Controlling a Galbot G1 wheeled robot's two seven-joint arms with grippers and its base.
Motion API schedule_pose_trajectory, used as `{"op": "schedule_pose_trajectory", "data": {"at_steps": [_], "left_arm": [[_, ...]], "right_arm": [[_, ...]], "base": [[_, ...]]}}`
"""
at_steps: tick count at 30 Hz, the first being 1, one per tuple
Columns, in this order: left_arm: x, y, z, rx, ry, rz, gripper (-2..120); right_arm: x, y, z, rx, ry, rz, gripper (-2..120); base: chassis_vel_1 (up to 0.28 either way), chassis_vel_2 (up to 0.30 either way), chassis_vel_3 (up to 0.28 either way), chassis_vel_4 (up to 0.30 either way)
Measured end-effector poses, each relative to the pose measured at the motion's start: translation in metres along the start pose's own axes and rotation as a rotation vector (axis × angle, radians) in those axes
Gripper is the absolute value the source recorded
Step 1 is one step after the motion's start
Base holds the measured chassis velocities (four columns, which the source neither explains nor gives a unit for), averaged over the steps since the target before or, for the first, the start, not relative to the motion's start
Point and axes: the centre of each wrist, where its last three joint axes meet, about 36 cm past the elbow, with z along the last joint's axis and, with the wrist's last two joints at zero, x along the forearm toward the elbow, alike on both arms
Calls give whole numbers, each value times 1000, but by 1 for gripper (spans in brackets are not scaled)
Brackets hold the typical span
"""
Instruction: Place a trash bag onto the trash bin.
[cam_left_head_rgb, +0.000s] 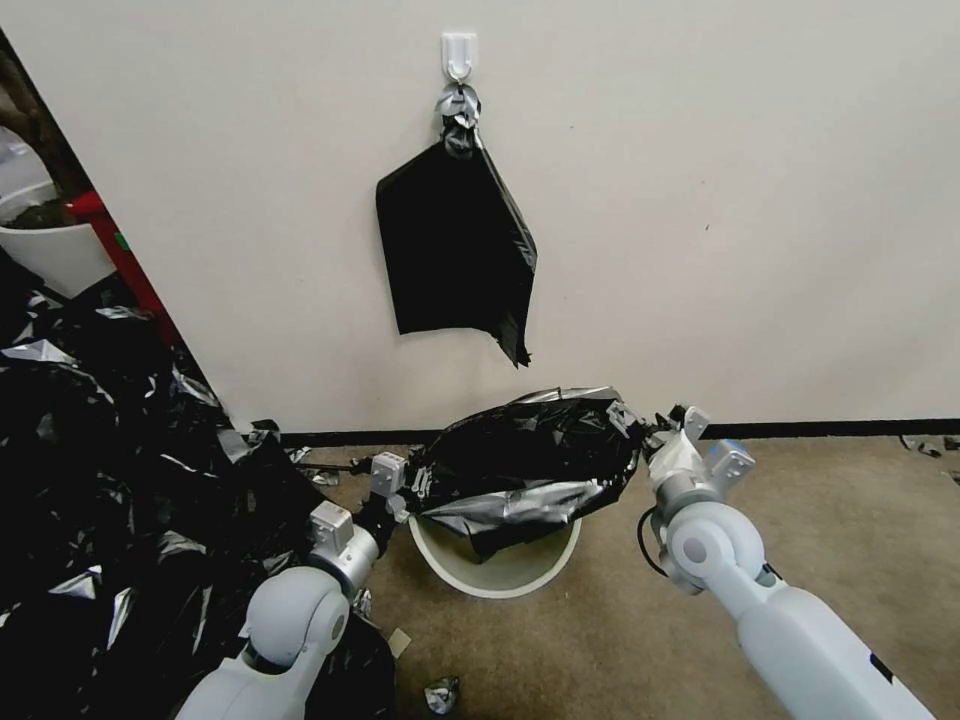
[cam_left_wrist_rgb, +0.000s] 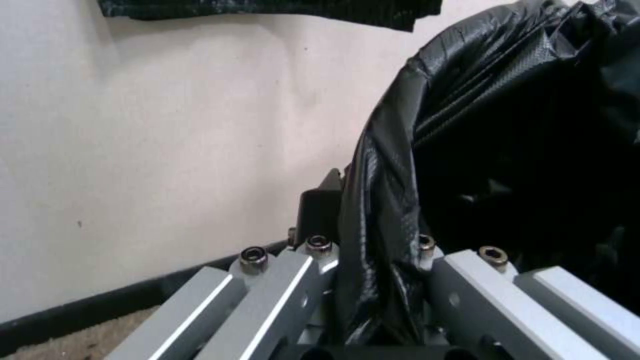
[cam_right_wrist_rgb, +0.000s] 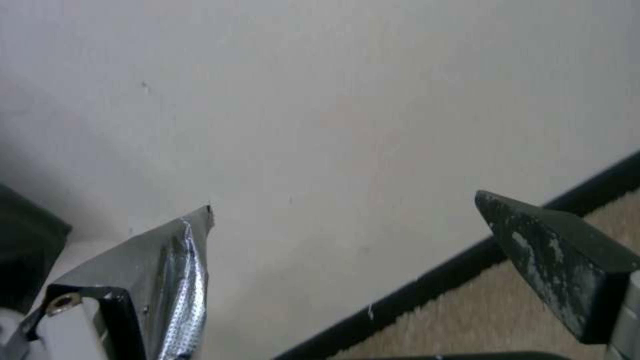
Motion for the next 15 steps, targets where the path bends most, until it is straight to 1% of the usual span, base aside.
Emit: {"op": "schedule_pose_trajectory", "data": {"at_steps": [4,5,6,7,9,10,11,15], "left_arm": [[0,1,0,-2,7,-1,5],[0,2,0,-3,11,-2,5],[1,2,1,-3,14,-3,5],[1,2,1,-3,14,-3,5],[1,2,3,0,17,-6,5],[1,1,3,2,18,-5,5],[1,1,3,2,18,-5,5],[1,-2,5,3,22,1,5]], "right_arm": [[1,-3,-10,38,-27,-13,100],[2,-3,-12,64,-12,-15,100],[5,-4,-12,118,23,-10,100],[5,-4,-12,118,23,-10,100],[8,-5,-8,219,92,2,100],[9,-4,-5,253,122,3,100],[9,-4,-5,253,122,3,100],[10,-2,0,338,196,-6,100]], "base": [[0,0,0,0],[0,0,0,0],[0,0,0,0],[0,0,0,0],[0,0,0,0],[0,0,0,0],[0,0,0,0],[0,0,0,0]]}}
